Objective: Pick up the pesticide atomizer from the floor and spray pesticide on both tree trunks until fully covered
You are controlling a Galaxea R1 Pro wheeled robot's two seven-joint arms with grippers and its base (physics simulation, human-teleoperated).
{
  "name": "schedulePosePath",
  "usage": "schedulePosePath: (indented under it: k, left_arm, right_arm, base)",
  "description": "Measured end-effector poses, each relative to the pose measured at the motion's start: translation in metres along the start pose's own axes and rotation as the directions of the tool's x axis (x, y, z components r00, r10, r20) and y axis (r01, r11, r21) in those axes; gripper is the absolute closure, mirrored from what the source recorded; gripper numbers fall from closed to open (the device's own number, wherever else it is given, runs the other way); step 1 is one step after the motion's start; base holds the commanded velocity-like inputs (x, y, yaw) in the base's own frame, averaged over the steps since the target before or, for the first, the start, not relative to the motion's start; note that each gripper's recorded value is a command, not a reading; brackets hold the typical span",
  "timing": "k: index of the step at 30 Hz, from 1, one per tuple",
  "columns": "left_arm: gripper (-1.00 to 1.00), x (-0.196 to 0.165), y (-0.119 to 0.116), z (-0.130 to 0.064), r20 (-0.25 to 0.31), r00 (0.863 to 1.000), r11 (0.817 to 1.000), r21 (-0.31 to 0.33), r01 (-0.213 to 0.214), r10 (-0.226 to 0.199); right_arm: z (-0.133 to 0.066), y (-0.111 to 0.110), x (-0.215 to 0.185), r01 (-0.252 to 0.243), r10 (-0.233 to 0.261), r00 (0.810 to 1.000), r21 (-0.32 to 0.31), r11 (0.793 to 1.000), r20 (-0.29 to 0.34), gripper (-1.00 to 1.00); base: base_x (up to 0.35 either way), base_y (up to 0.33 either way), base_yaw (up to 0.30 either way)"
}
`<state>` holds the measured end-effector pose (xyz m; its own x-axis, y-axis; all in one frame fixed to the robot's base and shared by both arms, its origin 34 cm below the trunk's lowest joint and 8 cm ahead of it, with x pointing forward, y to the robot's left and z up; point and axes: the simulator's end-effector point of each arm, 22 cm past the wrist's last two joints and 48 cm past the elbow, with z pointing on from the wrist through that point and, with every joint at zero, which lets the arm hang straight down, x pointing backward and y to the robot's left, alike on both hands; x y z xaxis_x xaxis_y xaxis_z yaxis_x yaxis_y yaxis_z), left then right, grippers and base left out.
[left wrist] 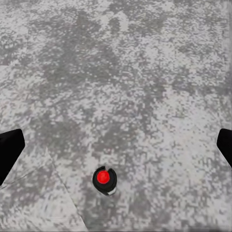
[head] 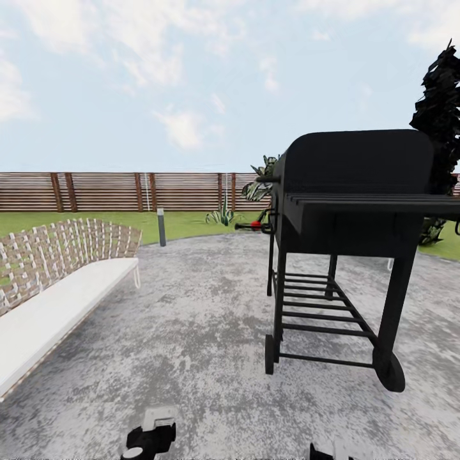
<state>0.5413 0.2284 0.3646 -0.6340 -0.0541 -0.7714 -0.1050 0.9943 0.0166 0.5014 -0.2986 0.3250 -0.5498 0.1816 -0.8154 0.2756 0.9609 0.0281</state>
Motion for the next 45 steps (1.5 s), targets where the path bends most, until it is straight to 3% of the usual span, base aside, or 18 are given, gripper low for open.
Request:
schedulePosePath:
  k: [24, 45]
  left_arm:
    - [-1.00, 0.064, -0.010, 0.017, -0.003, 1.000, 1.000, 0.010, -0.008, 0.008]
    - [-1.00, 0.118, -0.006, 0.025, -0.101, 0.995, 1.000, 0.006, -0.018, 0.018]
  right_arm:
    - [0.010, -0.008, 0.050, 0.018, -0.016, 0.996, 0.021, 1.000, -0.083, -1.00]
    - [0.014, -0.014, 0.090, 0.045, -0.039, 0.986, 0.031, 0.999, -0.164, -1.00]
  base:
    - [0.000, 0.000, 0.000]
    - [0.000, 0.000, 0.000]
